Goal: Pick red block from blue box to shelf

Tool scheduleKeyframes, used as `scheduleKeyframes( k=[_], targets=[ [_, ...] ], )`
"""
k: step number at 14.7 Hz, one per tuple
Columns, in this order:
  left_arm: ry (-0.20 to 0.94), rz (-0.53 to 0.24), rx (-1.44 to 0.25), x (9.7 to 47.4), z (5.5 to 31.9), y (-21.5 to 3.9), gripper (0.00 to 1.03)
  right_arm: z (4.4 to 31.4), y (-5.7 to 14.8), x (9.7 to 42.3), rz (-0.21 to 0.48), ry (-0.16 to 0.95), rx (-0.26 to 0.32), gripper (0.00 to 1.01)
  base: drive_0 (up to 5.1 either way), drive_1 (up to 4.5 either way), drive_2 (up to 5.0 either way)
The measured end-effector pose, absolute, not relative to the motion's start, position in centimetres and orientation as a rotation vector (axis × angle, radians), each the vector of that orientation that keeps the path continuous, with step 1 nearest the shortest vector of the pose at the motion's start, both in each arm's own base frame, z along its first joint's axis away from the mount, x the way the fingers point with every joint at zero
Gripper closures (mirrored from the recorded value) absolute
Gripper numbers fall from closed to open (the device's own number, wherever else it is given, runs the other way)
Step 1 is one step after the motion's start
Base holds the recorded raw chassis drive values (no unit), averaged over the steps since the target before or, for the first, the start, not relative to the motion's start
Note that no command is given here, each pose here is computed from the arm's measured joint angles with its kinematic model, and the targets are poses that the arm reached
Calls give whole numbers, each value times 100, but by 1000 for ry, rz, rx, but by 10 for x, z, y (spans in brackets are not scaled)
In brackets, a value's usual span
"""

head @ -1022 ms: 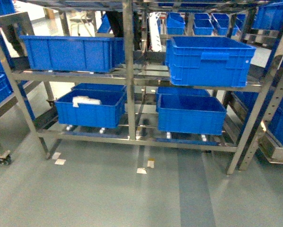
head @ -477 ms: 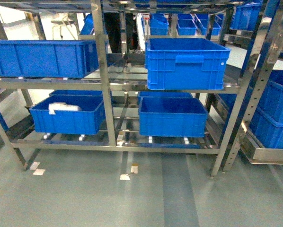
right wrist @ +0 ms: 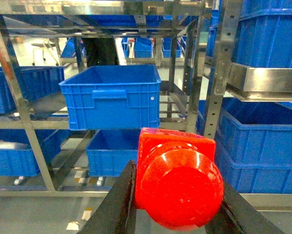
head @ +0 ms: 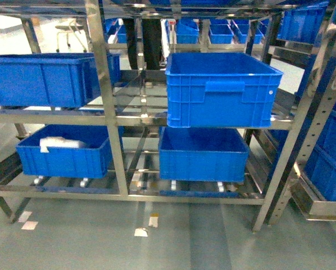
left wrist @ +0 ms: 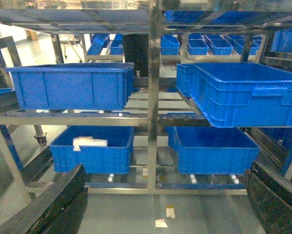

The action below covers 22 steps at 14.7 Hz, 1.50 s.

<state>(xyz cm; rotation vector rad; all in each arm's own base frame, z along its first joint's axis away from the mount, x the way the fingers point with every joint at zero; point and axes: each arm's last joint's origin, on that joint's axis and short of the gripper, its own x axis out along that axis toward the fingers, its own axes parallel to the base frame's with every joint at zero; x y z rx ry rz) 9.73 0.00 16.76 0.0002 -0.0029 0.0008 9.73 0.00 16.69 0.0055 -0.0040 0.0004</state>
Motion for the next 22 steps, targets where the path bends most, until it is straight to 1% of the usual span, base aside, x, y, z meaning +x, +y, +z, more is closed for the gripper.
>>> scheduleKeyframes(
  k=[6, 11, 20, 22],
  targets=[
    [-2, 0, 1, 97, 168, 0, 5, 167, 0, 97, 0, -3, 6, 72, 9, 421, -403],
    [-4, 0, 1, 97, 168, 0, 5, 167, 0, 97, 0, -4, 6, 72, -300, 494, -192],
    [-2, 0, 1, 97, 168, 0, 5, 167, 0, 97, 0, -3, 6, 72, -7, 421, -435],
    [-1, 0, 0, 97, 167, 0, 5, 167, 0, 97, 0, 0, 6, 72, 0, 0, 0]
  ],
)
